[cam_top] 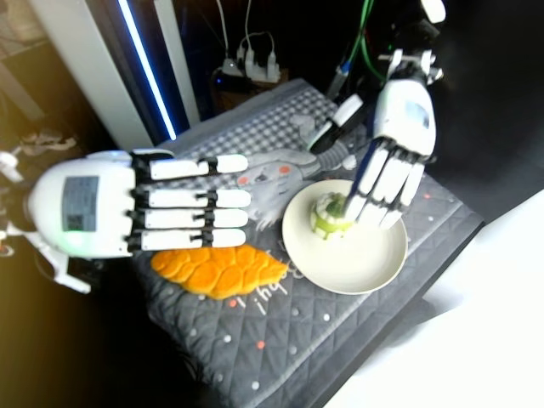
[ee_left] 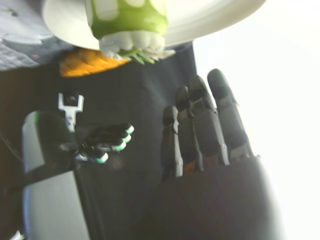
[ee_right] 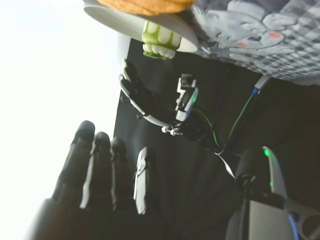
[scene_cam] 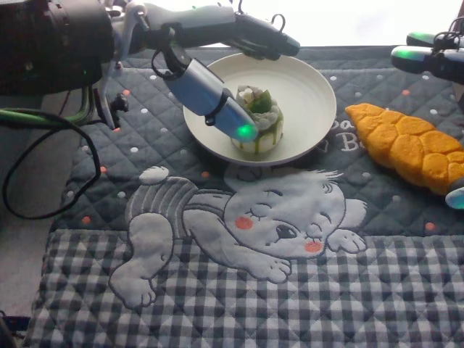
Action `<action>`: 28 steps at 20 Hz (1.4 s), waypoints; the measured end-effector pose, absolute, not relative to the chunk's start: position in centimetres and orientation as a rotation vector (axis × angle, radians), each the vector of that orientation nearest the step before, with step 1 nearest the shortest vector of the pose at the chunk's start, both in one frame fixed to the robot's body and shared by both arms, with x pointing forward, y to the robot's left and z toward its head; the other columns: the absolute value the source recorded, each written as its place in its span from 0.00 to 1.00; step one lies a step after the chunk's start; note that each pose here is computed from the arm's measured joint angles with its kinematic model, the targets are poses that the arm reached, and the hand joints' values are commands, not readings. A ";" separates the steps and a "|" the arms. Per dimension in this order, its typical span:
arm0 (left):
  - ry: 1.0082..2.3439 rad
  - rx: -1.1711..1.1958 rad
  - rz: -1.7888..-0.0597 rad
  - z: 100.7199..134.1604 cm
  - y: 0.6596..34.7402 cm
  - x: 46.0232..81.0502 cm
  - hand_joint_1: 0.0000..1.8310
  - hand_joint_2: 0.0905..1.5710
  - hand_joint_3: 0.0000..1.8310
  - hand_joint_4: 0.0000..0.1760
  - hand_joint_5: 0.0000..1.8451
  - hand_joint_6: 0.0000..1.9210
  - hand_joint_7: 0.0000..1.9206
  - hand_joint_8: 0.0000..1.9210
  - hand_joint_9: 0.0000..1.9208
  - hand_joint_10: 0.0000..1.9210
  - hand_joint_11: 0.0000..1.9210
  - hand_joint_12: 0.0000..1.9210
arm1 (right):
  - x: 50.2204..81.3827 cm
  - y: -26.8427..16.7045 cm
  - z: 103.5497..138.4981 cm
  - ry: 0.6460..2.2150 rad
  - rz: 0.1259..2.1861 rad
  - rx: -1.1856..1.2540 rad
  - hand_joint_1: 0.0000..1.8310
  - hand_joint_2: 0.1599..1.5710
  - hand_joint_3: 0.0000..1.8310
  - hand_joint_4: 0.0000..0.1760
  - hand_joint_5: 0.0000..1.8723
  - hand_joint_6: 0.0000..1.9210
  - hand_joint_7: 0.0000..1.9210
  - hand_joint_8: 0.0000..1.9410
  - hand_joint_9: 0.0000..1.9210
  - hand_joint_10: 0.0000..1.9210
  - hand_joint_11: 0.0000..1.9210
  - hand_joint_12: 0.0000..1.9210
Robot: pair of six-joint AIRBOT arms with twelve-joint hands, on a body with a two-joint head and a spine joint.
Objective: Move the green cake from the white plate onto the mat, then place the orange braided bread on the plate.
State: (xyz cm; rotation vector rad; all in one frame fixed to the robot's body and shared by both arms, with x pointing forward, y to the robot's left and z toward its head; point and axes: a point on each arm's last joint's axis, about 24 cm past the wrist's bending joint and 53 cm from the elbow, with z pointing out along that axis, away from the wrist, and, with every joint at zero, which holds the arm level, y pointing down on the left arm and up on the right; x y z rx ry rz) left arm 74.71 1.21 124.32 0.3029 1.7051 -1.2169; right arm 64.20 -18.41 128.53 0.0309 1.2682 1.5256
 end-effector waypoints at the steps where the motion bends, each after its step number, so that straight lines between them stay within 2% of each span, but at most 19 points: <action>1: 1.702 0.311 -1.208 124.5 1.3 74.8 0.44 0.43 0.00 0.65 0.20 0.00 0.22 0.00 0.22 0.00 0.11 0.21 | 64.2 -18.1 128.3 1.270 1.533 0.032 0.43 0.46 0.00 0.95 0.08 0.00 0.03 0.01 0.04 0.01 0.04 0.05; 2: 1.702 0.315 -1.199 124.7 1.3 74.9 0.45 0.43 0.00 0.69 0.20 0.00 0.22 0.00 0.21 0.00 0.10 0.24 | 64.2 -18.0 128.3 1.271 1.535 0.033 0.43 0.47 0.00 0.91 0.08 0.00 0.04 0.01 0.04 0.01 0.04 0.05; 4: 1.710 0.323 -1.141 124.4 1.5 75.6 0.42 0.42 0.00 0.66 0.19 0.00 0.21 0.00 0.19 0.00 0.05 0.28 | 64.1 -17.8 128.1 1.275 1.537 0.026 0.42 0.48 0.00 1.00 0.09 0.00 0.04 0.00 0.05 0.01 0.05 0.05; 5: 1.715 0.330 -1.123 124.2 1.5 75.9 0.43 0.42 0.00 0.69 0.19 0.00 0.22 0.00 0.21 0.00 0.04 0.34 | 64.1 -17.8 128.1 1.274 1.538 0.027 0.41 0.49 0.01 1.00 0.09 0.00 0.05 0.01 0.06 0.01 0.06 0.05; 6: 1.723 0.340 -1.104 123.9 1.3 76.0 0.45 0.42 0.00 0.65 0.21 0.00 0.23 0.00 0.22 0.00 0.04 0.38 | 64.2 -17.8 128.1 1.273 1.539 0.029 0.43 0.49 0.01 0.95 0.10 0.01 0.05 0.01 0.06 0.01 0.06 0.05; 7: 1.734 0.334 -1.104 123.6 0.9 76.2 0.45 0.42 0.00 0.81 0.21 0.00 0.22 0.00 0.21 0.00 0.03 0.38 | 64.2 -17.7 128.1 1.271 1.544 0.036 0.44 0.49 0.01 0.97 0.10 0.00 0.05 0.01 0.06 0.01 0.06 0.05; 8: 1.741 0.334 -1.104 123.4 0.5 76.4 0.46 0.42 0.00 0.82 0.22 0.00 0.23 0.00 0.21 0.00 0.02 0.41 | 64.2 -17.6 128.0 1.272 1.547 0.037 0.44 0.49 0.00 0.99 0.10 0.00 0.05 0.01 0.06 0.01 0.07 0.05; 9: 1.750 0.335 -1.104 123.1 0.0 76.6 0.44 0.41 0.00 0.96 0.22 0.00 0.23 0.00 0.22 0.00 0.01 0.46 | 64.2 -17.5 127.9 1.272 1.550 0.035 0.43 0.49 0.00 0.99 0.10 0.00 0.06 0.01 0.07 0.01 0.08 0.05; 11: 1.771 0.361 -1.098 122.0 -1.3 76.5 0.44 0.42 0.00 0.94 0.24 0.00 0.26 0.00 0.24 0.00 0.01 0.55 | 64.1 -17.3 127.8 1.275 1.553 0.032 0.43 0.49 0.00 1.00 0.11 0.00 0.07 0.00 0.08 0.00 0.09 0.05; 14: 1.783 0.421 -1.070 121.1 -2.3 76.0 0.43 0.43 0.00 0.99 0.24 0.00 0.27 0.00 0.28 0.01 0.07 0.61 | 64.2 -17.3 127.9 1.272 1.554 0.037 0.40 0.49 0.00 1.00 0.11 0.00 0.07 0.00 0.09 0.00 0.10 0.05; 16: 1.794 0.449 -1.023 120.3 -2.3 76.1 0.40 0.41 0.00 1.00 0.24 0.00 0.26 0.00 0.27 0.00 0.01 0.68 | 64.1 -17.0 127.7 1.273 1.562 0.037 0.40 0.49 0.00 0.93 0.11 0.00 0.08 0.00 0.09 0.00 0.10 0.05; 18: 1.803 0.448 -1.008 119.8 -2.2 76.3 0.39 0.40 0.00 1.00 0.24 0.00 0.26 0.00 0.26 0.00 0.00 0.68 | 64.1 -16.9 127.6 1.274 1.565 0.037 0.41 0.49 0.00 0.94 0.11 0.00 0.08 0.00 0.10 0.00 0.11 0.05; 19: 1.814 0.444 -0.998 119.4 -2.1 76.5 0.39 0.41 0.00 1.00 0.23 0.00 0.25 0.00 0.26 0.00 0.00 0.69 | 64.1 -16.8 127.6 1.273 1.566 0.037 0.42 0.48 0.00 0.99 0.11 0.00 0.08 0.00 0.10 0.00 0.10 0.04; 20: 1.820 0.438 -0.992 119.1 -2.0 76.6 0.40 0.42 0.00 1.00 0.23 0.00 0.25 0.00 0.26 0.00 0.00 0.68 | 64.1 -16.8 127.6 1.274 1.566 0.038 0.42 0.48 0.00 0.95 0.11 0.00 0.09 0.01 0.10 0.01 0.11 0.04; 23: 1.831 0.406 -0.983 118.9 -1.3 77.2 0.42 0.44 0.01 1.00 0.23 0.00 0.26 0.00 0.28 0.01 0.00 0.69 | 64.2 -16.9 127.6 1.274 1.565 0.038 0.43 0.48 0.00 1.00 0.12 0.00 0.09 0.00 0.10 0.00 0.11 0.04; 25: 1.831 0.405 -0.983 118.9 -1.3 77.2 0.47 0.50 0.01 1.00 0.28 0.01 0.30 0.01 0.34 0.04 0.06 0.72 | 64.1 -16.8 127.6 1.273 1.566 0.038 0.43 0.49 0.00 1.00 0.12 0.00 0.10 0.01 0.11 0.00 0.11 0.04; 26: 1.832 0.402 -0.986 118.9 -1.3 77.2 0.52 0.53 0.01 0.89 0.32 0.01 0.34 0.02 0.37 0.05 0.11 0.68 | 64.1 -16.8 127.6 1.274 1.566 0.038 0.43 0.50 0.00 1.00 0.13 0.00 0.10 0.01 0.11 0.00 0.11 0.03; 27: 1.832 0.401 -0.985 118.9 -1.2 77.3 0.59 0.56 0.00 0.00 0.44 0.04 0.47 0.04 0.48 0.09 0.28 0.59 | 64.1 -16.8 127.6 1.274 1.566 0.038 0.42 0.50 0.00 0.99 0.13 0.00 0.10 0.00 0.11 0.00 0.11 0.03; 28: 1.835 0.393 -0.990 118.9 -1.1 77.3 0.67 0.62 0.00 0.04 0.57 0.29 0.60 0.28 0.58 0.09 0.39 0.54 | 64.1 -16.8 127.6 1.274 1.566 0.038 0.43 0.50 0.00 0.96 0.13 0.00 0.10 0.00 0.10 0.00 0.11 0.03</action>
